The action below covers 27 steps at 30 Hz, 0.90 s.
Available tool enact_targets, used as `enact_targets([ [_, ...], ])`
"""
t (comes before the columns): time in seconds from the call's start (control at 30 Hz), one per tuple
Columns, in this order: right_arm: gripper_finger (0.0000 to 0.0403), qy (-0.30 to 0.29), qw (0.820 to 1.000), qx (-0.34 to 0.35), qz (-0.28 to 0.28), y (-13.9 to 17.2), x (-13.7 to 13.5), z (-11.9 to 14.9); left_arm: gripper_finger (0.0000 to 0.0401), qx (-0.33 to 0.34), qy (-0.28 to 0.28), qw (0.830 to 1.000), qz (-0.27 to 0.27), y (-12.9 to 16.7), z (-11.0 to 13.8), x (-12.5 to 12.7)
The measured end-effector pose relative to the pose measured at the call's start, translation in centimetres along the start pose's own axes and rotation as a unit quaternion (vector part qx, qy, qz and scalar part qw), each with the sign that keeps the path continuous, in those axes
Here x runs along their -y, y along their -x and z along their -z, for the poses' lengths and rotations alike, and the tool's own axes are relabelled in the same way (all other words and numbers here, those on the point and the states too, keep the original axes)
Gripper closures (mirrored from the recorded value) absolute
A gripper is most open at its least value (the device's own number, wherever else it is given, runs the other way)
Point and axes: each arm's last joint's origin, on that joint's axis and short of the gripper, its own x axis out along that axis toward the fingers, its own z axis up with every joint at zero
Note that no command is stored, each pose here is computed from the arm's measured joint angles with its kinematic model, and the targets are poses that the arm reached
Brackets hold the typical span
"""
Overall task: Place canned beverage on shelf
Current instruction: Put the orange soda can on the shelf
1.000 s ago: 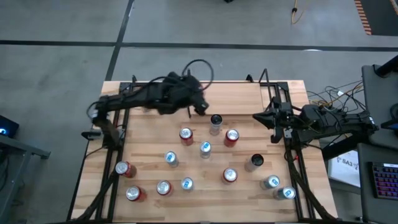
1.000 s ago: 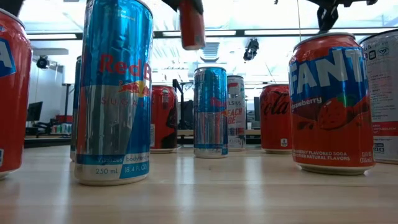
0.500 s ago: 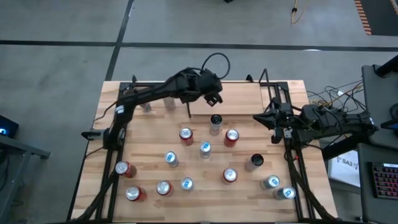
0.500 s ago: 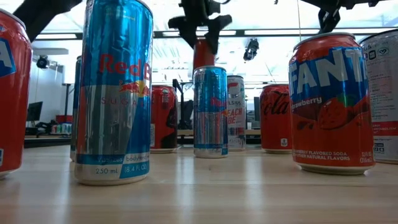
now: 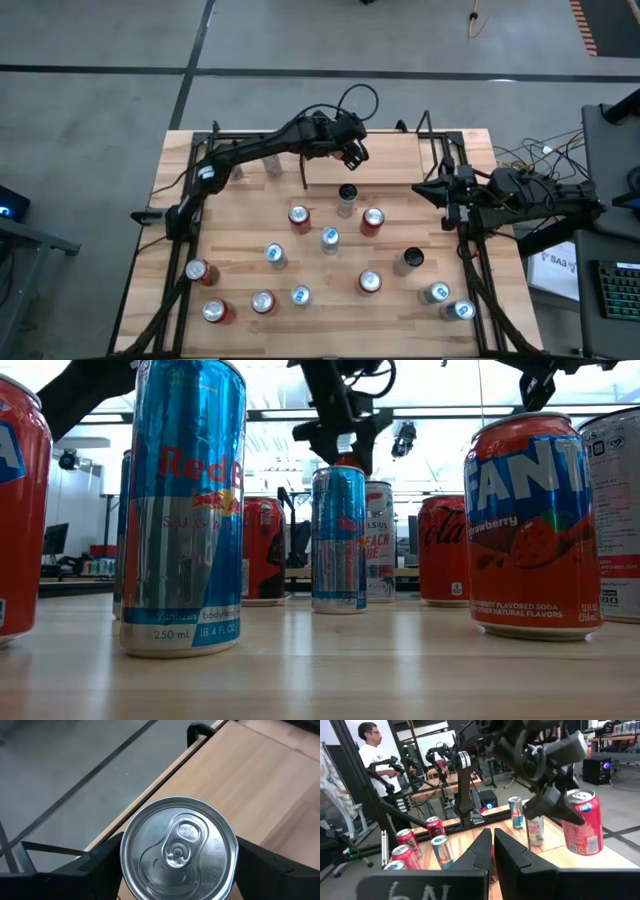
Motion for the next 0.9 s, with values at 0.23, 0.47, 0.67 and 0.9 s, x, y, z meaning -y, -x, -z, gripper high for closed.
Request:
enact_targets([
  [0.23, 0.0394, 0.0, 1.0, -0.002, 0.001, 0.0, 0.0, 0.0, 0.0117, -0.016, -0.004, 1.0, -0.009, -1.5, 0.4, 0.0],
  [0.47, 0.0394, 0.0, 1.0, -0.002, 0.001, 0.0, 0.0, 0.0, 0.0117, -0.021, 0.006, 1.0, 0.005, -2.1, 0.0, -1.0],
  [0.67, 0.0394, 0.0, 1.0, -0.005, 0.001, 0.0, 0.0, 0.1, 0.0117, -0.027, 0.01, 1.0, 0.001, -3.8, 0.2, -1.1],
  [0.9, 0.0394, 0.001, 1.0, -0.008, 0.002, 0.0, 0.0, 0.2, 0.0117, -0.043, 0.009, 0.999, 0.009, -5.2, 0.7, -0.9],
])
